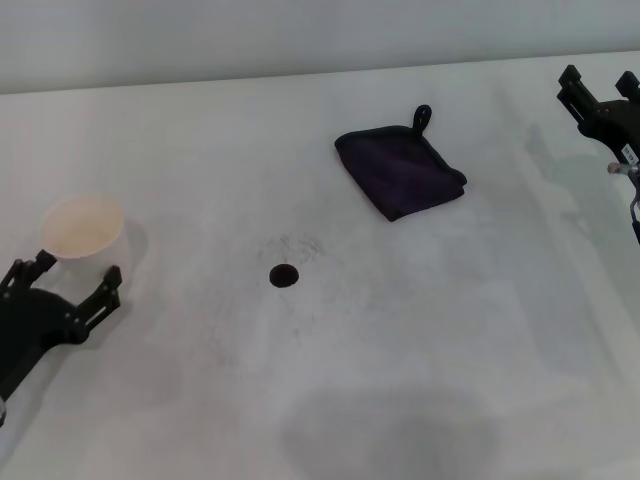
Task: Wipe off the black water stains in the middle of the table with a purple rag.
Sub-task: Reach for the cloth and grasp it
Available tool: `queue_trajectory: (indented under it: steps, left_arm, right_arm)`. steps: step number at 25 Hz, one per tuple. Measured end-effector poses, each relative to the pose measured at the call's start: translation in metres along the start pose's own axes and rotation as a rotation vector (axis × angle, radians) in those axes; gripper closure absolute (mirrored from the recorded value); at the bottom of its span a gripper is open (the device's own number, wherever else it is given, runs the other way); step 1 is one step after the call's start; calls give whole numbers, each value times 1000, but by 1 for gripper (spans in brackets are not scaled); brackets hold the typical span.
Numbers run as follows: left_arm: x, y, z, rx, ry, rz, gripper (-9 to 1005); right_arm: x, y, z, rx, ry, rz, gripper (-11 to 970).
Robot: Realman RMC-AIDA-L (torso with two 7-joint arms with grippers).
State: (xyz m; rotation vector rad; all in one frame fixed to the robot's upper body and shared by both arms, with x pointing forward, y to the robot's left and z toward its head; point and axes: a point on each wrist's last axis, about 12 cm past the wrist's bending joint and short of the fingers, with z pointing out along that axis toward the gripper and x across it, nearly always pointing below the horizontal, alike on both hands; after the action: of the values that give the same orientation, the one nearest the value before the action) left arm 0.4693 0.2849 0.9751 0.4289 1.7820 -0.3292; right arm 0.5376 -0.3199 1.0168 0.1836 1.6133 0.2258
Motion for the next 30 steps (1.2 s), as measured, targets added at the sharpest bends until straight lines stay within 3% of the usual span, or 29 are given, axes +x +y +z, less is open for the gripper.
queue_trajectory:
  steps: [10,15,18,22,26,30]
  left_arm:
    - [11,-7,-32,-18,-46,-52,111]
    - [11,-1,-51,-93,-117,-85,111]
    - [8,4,-56,-136,-156,-95,111]
    - [6,12,-59,-212,-186,-103,112]
    - [2,20,-58,-269,-215,-122,112]
    - [-2,24,-56,-291,-241,-156,112]
  right_arm:
    - [0,4,2,-24,8,-1,88]
    - [1,16,7,-140,42,-14,88]
    - [-3,27,15,-266,67,-92,88]
    - [-14,43,38,-435,152,-148,89]
    - [-30,53,68,-532,325,-213,89]
    - [-49,75,94,-588,471,-351,89]
